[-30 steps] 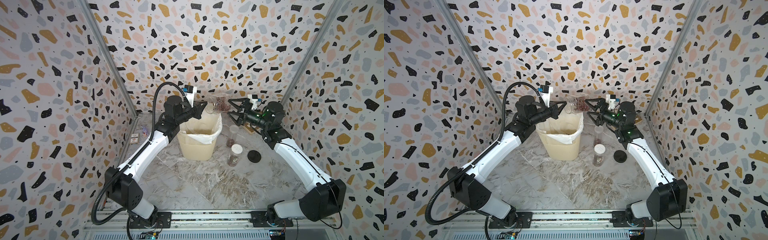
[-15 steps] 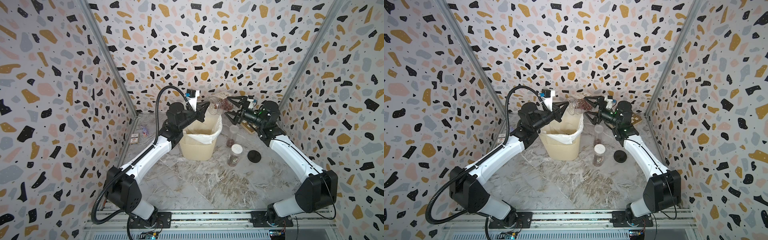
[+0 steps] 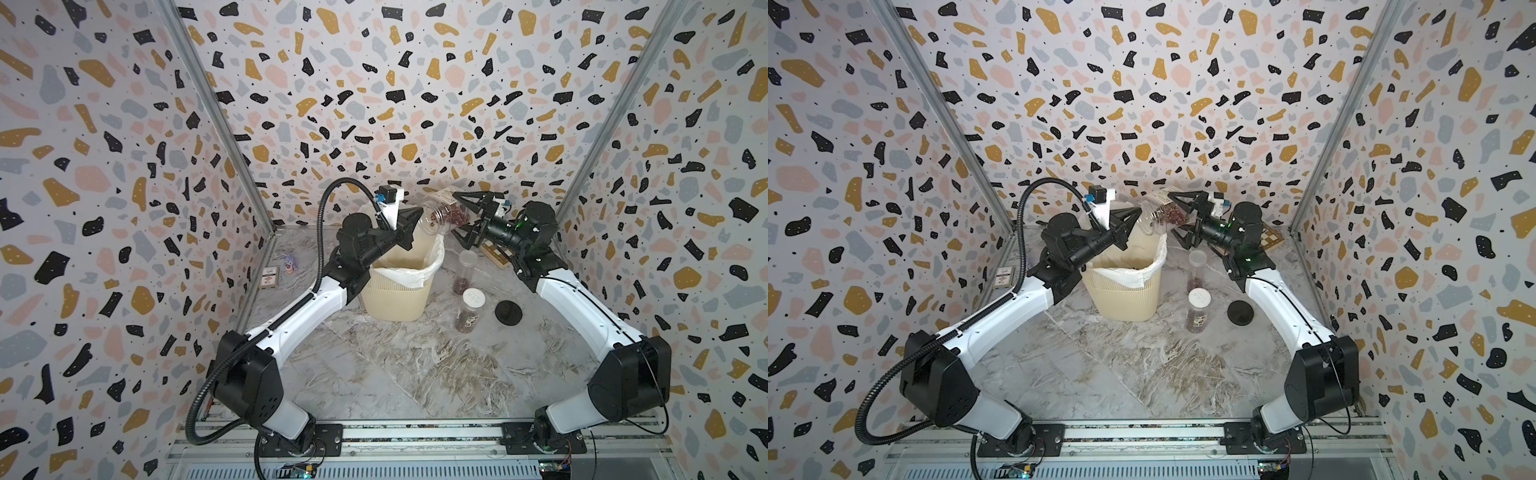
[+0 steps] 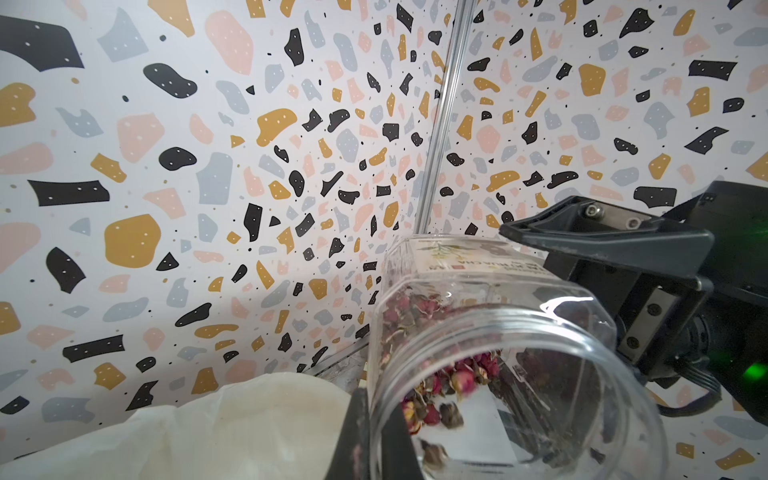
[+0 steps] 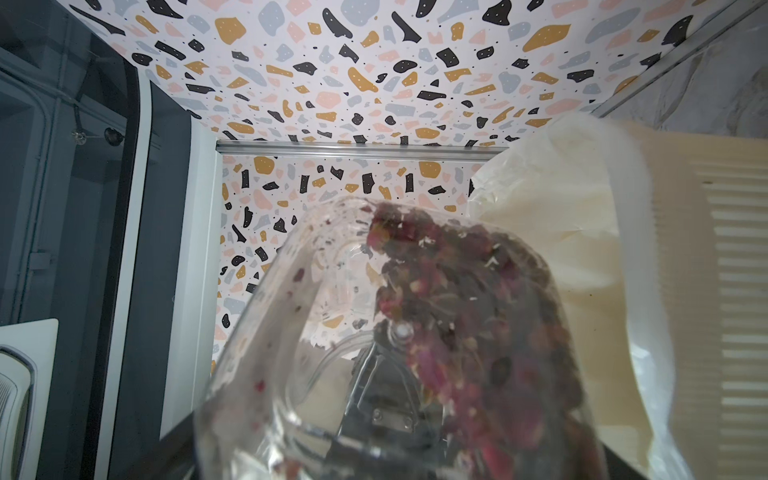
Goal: Empty the moldy dried flower tea in the jars
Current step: Pour the moldy dried flower tea into the trash bin.
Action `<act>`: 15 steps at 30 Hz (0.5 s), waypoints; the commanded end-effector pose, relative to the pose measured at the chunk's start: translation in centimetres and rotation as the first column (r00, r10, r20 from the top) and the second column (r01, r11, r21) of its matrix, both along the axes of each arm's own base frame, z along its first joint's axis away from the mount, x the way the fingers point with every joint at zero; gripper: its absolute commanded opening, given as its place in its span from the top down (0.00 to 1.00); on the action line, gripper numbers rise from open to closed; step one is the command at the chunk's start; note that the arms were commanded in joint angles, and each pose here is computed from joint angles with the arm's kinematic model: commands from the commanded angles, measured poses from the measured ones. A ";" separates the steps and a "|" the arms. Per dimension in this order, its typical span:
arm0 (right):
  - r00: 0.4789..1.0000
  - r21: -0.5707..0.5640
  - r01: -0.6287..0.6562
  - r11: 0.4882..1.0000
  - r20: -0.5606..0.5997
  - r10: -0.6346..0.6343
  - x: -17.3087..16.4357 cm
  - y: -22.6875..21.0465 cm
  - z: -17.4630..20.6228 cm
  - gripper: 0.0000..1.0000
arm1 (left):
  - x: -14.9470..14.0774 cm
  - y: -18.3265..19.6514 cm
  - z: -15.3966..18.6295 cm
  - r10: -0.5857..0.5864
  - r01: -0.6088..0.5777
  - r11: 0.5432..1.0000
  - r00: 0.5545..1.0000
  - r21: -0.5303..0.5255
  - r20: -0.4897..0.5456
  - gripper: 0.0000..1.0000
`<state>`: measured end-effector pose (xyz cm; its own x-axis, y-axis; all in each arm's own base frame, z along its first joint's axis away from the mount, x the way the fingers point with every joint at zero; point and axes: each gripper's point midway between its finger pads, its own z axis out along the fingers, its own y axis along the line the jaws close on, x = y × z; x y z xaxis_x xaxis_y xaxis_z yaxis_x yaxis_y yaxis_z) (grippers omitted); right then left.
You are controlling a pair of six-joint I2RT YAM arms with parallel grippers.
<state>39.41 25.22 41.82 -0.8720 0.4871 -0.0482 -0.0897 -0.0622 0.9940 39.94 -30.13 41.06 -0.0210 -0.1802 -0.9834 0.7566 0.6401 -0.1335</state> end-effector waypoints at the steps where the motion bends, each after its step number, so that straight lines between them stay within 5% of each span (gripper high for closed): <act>1: 0.997 -0.002 -0.005 1.000 0.080 0.005 -0.7 0.3 2.8 0.00 | -1.6 0.0 2.2 0.011 -0.012 1.000 0.993 0.007 0.115 1.00; 15: 0.998 -0.090 0.053 0.994 -0.021 -0.056 0.7 1.5 0.2 0.13 | -1.1 0.2 1.1 0.054 -0.062 0.996 0.990 0.062 0.130 1.00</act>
